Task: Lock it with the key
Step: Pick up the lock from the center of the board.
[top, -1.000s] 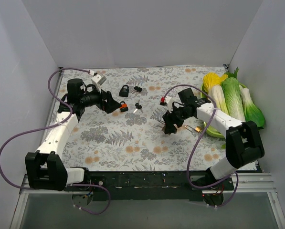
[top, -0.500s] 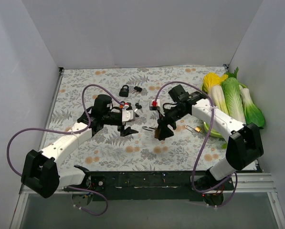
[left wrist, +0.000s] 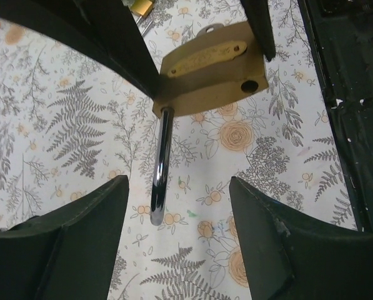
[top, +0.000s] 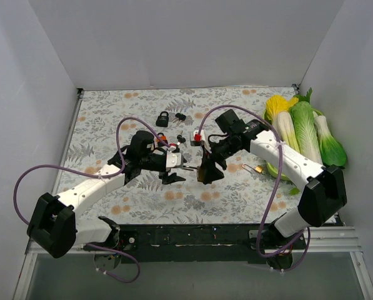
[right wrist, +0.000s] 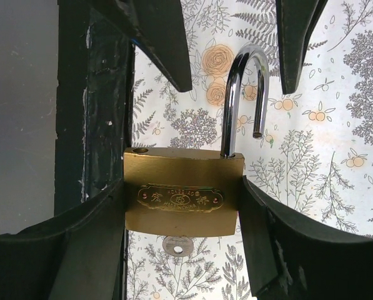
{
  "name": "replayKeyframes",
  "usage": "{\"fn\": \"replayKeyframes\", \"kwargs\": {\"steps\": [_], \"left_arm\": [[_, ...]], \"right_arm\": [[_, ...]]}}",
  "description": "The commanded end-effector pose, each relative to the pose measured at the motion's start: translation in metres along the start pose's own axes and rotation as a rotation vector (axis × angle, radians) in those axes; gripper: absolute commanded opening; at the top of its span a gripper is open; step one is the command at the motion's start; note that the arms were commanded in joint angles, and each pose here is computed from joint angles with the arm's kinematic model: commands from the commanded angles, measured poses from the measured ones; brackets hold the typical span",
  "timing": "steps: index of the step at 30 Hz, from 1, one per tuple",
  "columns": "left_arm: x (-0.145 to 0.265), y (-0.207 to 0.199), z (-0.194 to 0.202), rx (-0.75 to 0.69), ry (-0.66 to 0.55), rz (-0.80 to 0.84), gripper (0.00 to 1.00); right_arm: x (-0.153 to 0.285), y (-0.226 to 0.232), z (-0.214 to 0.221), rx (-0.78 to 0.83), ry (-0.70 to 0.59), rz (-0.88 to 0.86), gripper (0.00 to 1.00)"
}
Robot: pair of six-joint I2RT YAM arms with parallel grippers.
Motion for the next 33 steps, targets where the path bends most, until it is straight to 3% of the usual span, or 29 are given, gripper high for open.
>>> {"fn": "replayKeyframes", "kwargs": {"steps": [1,14,17,21,22,26,27,28,29,31,32,33], "left_arm": [[0.005,-0.006,-0.004,0.024,-0.014,-0.039,0.64],[0.003,-0.003,-0.010,0.079,-0.063,-0.075,0.48],[0.003,-0.003,-0.010,0.077,-0.065,-0.069,0.38],[0.003,-0.003,-0.008,0.069,-0.057,-0.070,0.13],[0.003,-0.003,-0.008,0.066,-0.056,-0.073,0.02],[0.005,-0.001,-0.013,0.071,-0.062,-0.092,0.00],[0.006,0.000,-0.016,0.073,-0.071,-0.100,0.00],[0.006,0.000,-0.018,0.077,-0.076,-0.106,0.00],[0.007,0.000,-0.020,0.100,-0.083,-0.113,0.00],[0.010,-0.001,-0.025,0.105,-0.103,-0.122,0.00],[0.011,-0.002,-0.026,0.112,-0.112,-0.119,0.00],[0.012,-0.004,-0.029,0.117,-0.120,-0.117,0.00]], "right_arm": [[0.021,0.016,-0.033,0.125,-0.137,0.004,0.01],[0.020,0.028,-0.036,0.225,-0.152,-0.015,0.01],[0.020,0.028,-0.037,0.231,-0.156,-0.016,0.01],[0.020,0.029,-0.038,0.240,-0.163,-0.013,0.01],[0.021,0.029,-0.038,0.240,-0.165,-0.012,0.01],[0.021,0.028,-0.038,0.245,-0.172,0.002,0.01],[0.020,0.028,-0.038,0.242,-0.169,0.008,0.06],[0.019,0.027,-0.036,0.233,-0.163,0.012,0.17],[0.019,0.026,-0.036,0.226,-0.159,0.013,0.41],[0.020,0.027,-0.037,0.196,-0.153,0.031,0.70],[0.021,0.027,-0.036,0.193,-0.154,0.041,0.89],[0.021,0.026,-0.038,0.186,-0.166,0.058,0.90]]}}
Point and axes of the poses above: each gripper's point midway between its finger pads, its own x axis back along the fingers, its own y axis along the line the jaws close on, z = x × y, the point moved 10 cm from there along x, back along the fingers, and after that the axes turned 4 degrees about x, right-handed, at the moved point
